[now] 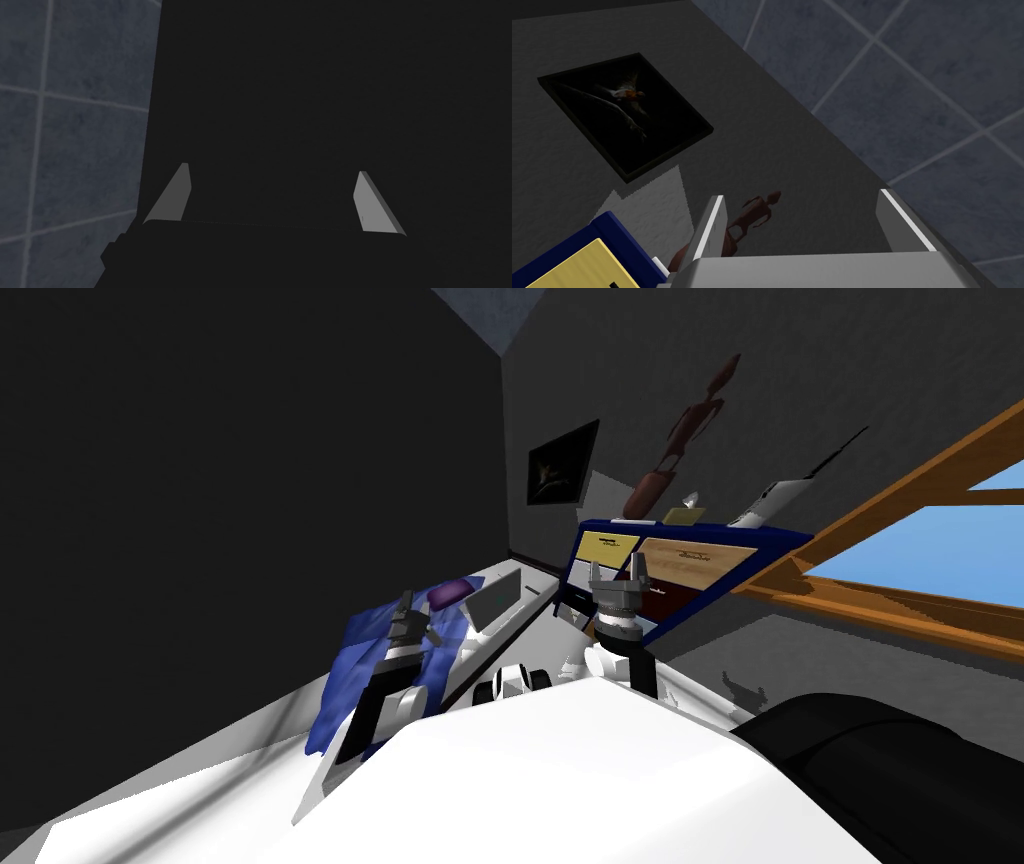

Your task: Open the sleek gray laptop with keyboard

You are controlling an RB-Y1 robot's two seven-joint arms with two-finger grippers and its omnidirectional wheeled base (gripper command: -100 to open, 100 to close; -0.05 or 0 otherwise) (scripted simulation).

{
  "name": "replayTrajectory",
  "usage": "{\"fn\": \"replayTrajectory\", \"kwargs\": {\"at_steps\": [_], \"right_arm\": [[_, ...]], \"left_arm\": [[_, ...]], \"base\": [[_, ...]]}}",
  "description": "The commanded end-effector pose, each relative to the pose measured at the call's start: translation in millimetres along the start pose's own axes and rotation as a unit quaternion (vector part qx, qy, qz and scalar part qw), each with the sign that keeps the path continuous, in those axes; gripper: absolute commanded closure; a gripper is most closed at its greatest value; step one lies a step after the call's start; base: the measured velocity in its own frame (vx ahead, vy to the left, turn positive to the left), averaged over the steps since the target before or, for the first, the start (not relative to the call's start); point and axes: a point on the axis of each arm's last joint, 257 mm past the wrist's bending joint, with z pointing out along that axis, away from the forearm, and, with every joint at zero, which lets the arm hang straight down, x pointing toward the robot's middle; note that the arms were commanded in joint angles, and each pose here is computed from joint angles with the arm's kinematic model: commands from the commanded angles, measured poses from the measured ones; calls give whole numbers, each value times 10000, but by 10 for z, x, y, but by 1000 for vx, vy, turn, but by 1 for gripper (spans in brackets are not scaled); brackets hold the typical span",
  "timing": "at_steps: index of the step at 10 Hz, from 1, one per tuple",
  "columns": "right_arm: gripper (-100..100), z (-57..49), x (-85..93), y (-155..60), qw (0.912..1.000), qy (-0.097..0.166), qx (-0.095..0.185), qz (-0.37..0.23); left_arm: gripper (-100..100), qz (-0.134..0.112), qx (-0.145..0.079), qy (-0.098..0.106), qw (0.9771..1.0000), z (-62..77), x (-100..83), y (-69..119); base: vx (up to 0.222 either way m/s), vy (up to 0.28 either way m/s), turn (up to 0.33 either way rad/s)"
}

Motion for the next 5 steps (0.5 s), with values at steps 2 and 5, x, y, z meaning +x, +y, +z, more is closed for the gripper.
{"fn": "replayTrajectory", "kwargs": {"at_steps": [2,5], "right_arm": [[0,0,0,0,10000,0,0,0],[0,0,0,0,10000,0,0,0]], "left_arm": [[-100,136,-471,-14,9988,-12,-91,226],[-100,197,-833,-78,9963,-33,-174,401]], "base": [[72,-89,69],[74,-98,63]]}}
